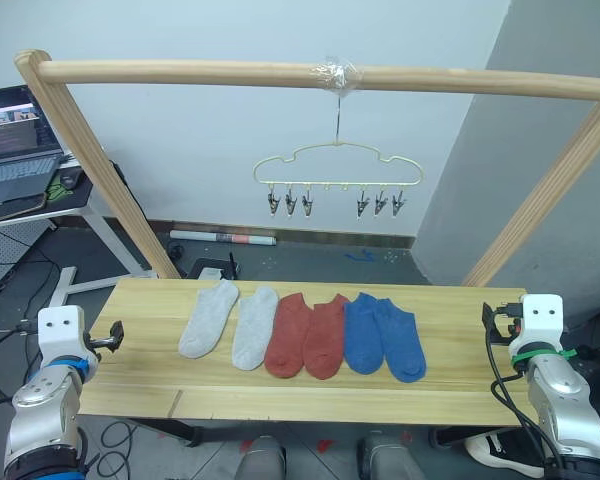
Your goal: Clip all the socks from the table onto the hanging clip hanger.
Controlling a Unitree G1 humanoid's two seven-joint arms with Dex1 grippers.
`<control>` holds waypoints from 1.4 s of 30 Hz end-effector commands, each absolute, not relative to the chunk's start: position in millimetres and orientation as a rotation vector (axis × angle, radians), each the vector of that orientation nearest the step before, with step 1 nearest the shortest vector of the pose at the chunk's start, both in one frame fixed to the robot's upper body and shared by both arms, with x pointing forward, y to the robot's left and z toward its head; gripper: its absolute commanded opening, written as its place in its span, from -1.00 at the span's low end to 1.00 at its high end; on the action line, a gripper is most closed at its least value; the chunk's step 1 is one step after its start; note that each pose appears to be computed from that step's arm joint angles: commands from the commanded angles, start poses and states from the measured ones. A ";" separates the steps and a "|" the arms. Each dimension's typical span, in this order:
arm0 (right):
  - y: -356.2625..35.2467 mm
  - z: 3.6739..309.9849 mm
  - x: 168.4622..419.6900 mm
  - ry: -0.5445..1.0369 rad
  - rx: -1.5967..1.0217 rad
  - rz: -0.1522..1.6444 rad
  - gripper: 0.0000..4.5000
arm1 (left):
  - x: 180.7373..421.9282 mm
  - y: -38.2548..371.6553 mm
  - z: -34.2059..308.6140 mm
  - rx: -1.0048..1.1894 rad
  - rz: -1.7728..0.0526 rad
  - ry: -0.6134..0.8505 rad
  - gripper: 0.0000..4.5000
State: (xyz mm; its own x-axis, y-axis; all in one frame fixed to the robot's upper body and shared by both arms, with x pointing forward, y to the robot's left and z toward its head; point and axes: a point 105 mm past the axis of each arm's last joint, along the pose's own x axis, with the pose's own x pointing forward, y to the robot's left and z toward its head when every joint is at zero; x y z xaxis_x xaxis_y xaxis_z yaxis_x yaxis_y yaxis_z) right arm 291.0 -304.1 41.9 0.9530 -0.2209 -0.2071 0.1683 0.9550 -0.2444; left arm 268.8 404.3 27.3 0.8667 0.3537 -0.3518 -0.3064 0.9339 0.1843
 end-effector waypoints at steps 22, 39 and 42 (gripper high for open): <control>-306.0 61.9 291.4 0.187 -0.264 -0.199 1.00 | 271.4 416.0 50.5 0.181 0.380 0.339 0.98; -282.6 72.0 300.6 0.160 -0.260 -0.022 1.00 | 285.0 394.5 80.5 0.095 0.263 0.245 0.98; -266.7 81.1 306.4 0.145 -0.272 0.095 1.00 | 295.6 371.2 100.6 0.118 0.176 0.195 0.98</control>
State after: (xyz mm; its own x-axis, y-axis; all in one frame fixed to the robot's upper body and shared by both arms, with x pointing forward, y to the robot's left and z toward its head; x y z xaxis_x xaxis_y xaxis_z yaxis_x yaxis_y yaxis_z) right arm 301.9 -276.0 62.3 0.9784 0.0094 -0.2067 -0.0625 0.9658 -0.2517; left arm 290.4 378.5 78.2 0.9457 0.2195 -0.2396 -0.1974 0.9738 0.1131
